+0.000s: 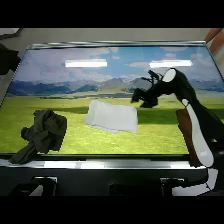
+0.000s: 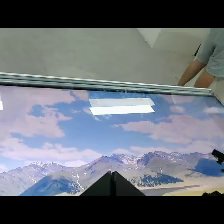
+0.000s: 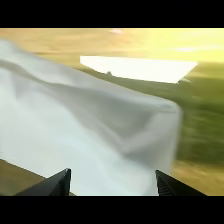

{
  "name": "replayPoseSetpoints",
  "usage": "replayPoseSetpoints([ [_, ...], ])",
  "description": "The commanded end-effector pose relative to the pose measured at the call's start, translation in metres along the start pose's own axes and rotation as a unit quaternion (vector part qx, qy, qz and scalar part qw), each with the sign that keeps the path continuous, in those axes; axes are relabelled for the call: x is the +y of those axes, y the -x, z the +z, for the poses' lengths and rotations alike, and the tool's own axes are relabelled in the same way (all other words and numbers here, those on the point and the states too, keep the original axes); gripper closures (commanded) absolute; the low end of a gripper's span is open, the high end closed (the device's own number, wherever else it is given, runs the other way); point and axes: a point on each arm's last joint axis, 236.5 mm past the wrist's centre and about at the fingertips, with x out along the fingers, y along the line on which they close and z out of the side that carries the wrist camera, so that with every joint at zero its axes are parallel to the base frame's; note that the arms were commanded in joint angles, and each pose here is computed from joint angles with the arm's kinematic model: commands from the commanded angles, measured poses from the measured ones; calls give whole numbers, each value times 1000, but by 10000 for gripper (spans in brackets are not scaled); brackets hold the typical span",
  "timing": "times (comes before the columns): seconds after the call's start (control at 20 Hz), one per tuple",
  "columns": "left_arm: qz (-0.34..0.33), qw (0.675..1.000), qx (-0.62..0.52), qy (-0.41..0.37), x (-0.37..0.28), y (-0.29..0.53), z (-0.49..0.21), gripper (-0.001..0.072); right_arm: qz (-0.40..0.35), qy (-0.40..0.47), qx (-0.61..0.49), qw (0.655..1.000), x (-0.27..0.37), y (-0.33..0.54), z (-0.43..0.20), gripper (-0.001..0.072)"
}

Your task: Fold the shirts.

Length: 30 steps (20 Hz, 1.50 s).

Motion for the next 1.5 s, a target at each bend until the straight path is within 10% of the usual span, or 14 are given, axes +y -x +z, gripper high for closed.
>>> replayPoseSetpoints([
  [0.0, 8, 1000, 4, -6, 3, 1, -2, 681, -44, -58, 90, 993, -67, 2, -48, 103],
  [0.35, 6, 1000, 3, 11, 2, 2, -1, 681, 25, -74, 73, 994, -35, -89, -58, 193],
  [0.5, 6, 1000, 3, 13, 2, 1, -1, 681, 61, -99, 59, 991, -18, -90, -49, 631],
  [0.55, 6, 1000, 3, 13, 2, 1, -1, 681, 75, -87, 55, 992, -12, -85, -47, 669],
  [0.8, 7, 1000, 3, 11, 3, 1, -2, 681, 60, -23, -61, 996, -21, 24, 4, 672],
  [1.45, 2, 1000, 29, -7, 0, 2, -14, 681, -58, -328, -268, 904, -230, 286, -45, 672],
])
